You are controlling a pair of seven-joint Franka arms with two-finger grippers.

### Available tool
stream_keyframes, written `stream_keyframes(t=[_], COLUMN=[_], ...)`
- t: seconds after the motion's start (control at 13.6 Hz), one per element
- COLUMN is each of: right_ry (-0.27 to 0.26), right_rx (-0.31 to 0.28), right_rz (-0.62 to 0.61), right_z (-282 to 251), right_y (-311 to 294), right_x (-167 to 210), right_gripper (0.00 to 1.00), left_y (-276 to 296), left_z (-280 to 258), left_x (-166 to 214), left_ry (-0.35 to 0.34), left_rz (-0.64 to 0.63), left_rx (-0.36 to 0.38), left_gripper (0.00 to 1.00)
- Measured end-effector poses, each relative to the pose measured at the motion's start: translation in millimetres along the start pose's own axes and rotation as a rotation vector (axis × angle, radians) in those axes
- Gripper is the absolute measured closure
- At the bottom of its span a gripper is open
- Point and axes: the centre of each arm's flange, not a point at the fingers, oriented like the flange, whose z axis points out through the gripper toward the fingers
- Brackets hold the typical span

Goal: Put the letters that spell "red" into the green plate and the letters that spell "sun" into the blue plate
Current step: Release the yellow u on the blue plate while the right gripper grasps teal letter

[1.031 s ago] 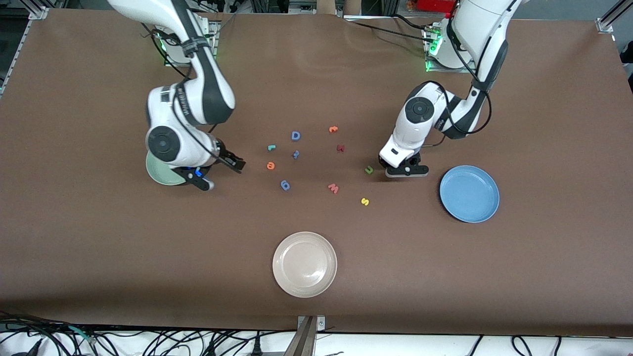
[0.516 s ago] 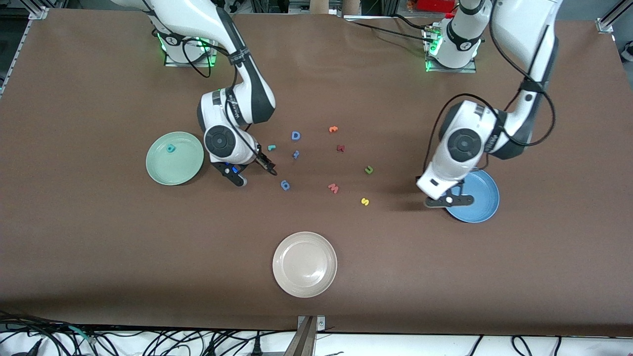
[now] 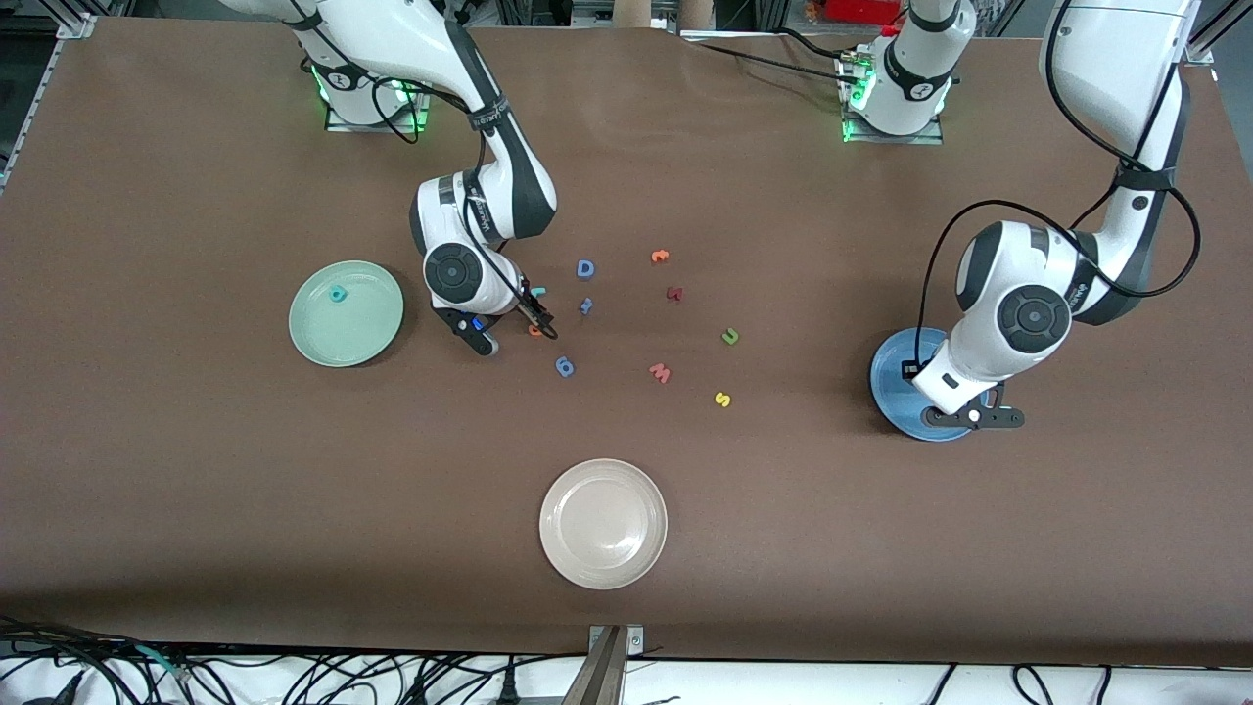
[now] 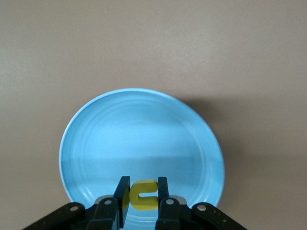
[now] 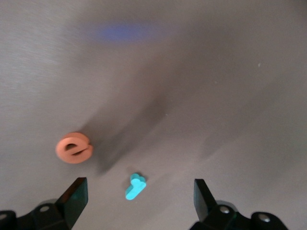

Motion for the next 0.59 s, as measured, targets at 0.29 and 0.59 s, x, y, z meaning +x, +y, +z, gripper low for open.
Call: stream_keyframes(t=[0.29,0.59], right_ry=[-0.005,-0.032], right_rx=[0.009,0.039], right_rz=[0.015,0.049], right_z=[12,21], right_y=[5,8], right_x=[-1,-4], right_gripper=[0.04,0.04], left_y=[9,34], left_z=[36,14], left_x=[-2,7], left_ry=[-0.059,-0.016], left_rz=[0.018,0.044], left_rx=[0.0,-0.03], left_gripper=[0.38,0.0])
